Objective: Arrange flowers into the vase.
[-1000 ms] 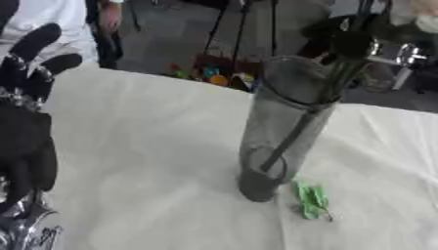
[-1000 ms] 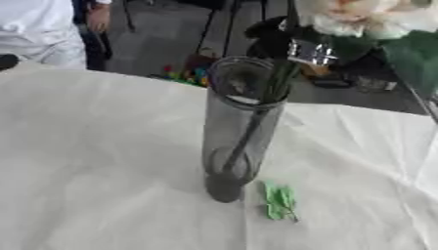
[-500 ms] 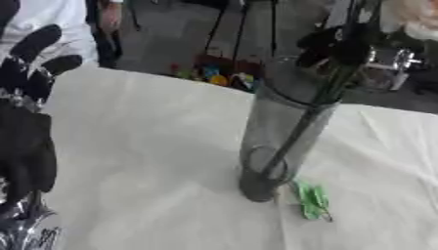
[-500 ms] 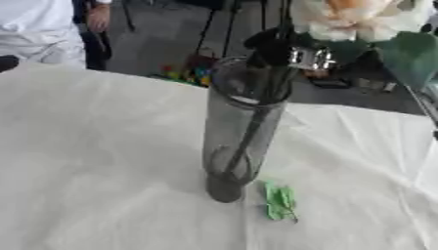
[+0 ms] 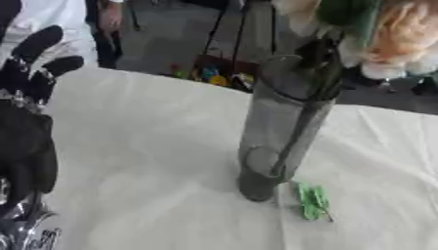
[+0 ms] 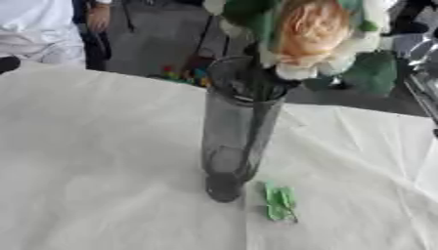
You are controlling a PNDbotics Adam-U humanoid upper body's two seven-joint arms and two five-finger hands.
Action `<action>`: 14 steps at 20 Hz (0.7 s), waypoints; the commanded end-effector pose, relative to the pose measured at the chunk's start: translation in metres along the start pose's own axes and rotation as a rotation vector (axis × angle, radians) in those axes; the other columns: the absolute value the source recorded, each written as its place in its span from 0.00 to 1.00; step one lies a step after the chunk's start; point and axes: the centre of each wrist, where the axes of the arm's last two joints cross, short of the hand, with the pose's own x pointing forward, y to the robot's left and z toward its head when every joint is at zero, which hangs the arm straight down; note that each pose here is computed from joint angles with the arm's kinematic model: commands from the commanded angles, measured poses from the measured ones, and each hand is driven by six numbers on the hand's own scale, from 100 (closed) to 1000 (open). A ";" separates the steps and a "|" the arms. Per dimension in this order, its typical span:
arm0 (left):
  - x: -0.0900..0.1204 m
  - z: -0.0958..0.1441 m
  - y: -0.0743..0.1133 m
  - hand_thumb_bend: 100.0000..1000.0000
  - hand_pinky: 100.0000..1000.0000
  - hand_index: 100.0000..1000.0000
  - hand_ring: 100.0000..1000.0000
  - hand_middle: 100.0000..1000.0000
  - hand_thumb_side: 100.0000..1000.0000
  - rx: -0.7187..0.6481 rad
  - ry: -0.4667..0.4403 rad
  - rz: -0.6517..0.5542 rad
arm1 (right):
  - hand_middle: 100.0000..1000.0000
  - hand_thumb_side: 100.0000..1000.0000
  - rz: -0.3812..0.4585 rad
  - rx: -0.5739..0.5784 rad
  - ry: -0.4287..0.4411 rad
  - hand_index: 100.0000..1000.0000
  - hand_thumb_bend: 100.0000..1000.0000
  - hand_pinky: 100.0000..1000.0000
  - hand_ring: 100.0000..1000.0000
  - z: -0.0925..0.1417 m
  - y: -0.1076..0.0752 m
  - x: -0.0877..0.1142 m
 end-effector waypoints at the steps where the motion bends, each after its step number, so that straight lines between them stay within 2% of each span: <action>1: 0.004 -0.004 0.000 0.00 0.70 0.91 0.79 0.89 1.00 -0.021 -0.021 -0.005 | 0.86 0.78 0.003 0.023 0.027 1.00 0.67 0.90 0.95 0.008 -0.008 0.000; 14: 0.004 -0.004 0.000 0.00 0.70 0.91 0.80 0.89 1.00 -0.026 -0.018 -0.005 | 0.86 0.82 -0.003 0.018 0.045 1.00 0.67 0.89 0.95 0.010 -0.007 -0.003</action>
